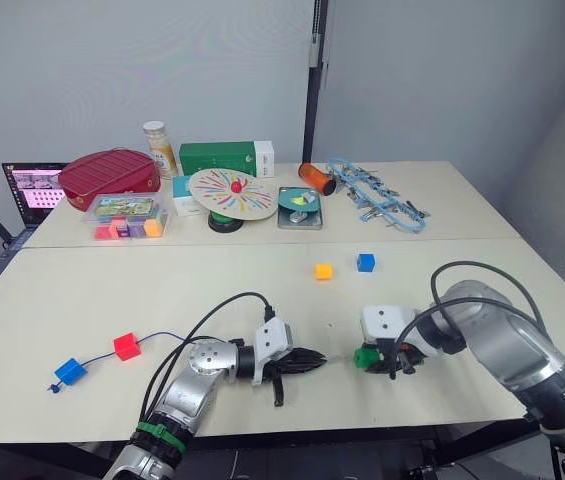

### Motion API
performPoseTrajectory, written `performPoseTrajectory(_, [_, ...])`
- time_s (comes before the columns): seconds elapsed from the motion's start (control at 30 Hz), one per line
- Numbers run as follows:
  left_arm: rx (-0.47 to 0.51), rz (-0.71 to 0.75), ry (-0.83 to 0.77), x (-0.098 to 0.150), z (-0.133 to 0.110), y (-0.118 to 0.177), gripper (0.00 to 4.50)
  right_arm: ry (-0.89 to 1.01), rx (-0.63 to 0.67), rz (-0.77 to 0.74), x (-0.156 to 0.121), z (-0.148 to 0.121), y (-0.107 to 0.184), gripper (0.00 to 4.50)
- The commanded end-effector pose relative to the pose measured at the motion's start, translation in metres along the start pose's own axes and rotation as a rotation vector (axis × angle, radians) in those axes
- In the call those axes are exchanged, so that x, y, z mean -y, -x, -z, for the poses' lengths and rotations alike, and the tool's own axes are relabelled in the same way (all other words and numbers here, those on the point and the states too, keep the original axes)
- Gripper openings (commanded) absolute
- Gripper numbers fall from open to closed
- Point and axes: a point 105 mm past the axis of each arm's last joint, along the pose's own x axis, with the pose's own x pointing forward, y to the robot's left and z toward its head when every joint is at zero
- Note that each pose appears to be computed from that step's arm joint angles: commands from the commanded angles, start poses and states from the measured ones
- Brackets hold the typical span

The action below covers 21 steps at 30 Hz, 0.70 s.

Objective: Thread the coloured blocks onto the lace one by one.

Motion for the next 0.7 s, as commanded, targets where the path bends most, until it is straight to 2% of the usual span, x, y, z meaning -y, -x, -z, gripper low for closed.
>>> performPoseTrajectory(0.03, [0.026, 0.008, -0.027, 0.002, -0.011, -0.007, 0.0, 0.025, -0.006, 0.004, -0.004, -0.007, -0.001, 1.24])
performPoseTrajectory(0.7, [0.0, 0.084, -0.034, 0.008, -0.009, -0.017, 0.0, 0.007, -0.012, 0.012, -0.005, -0.008, -0.009, 1.24])
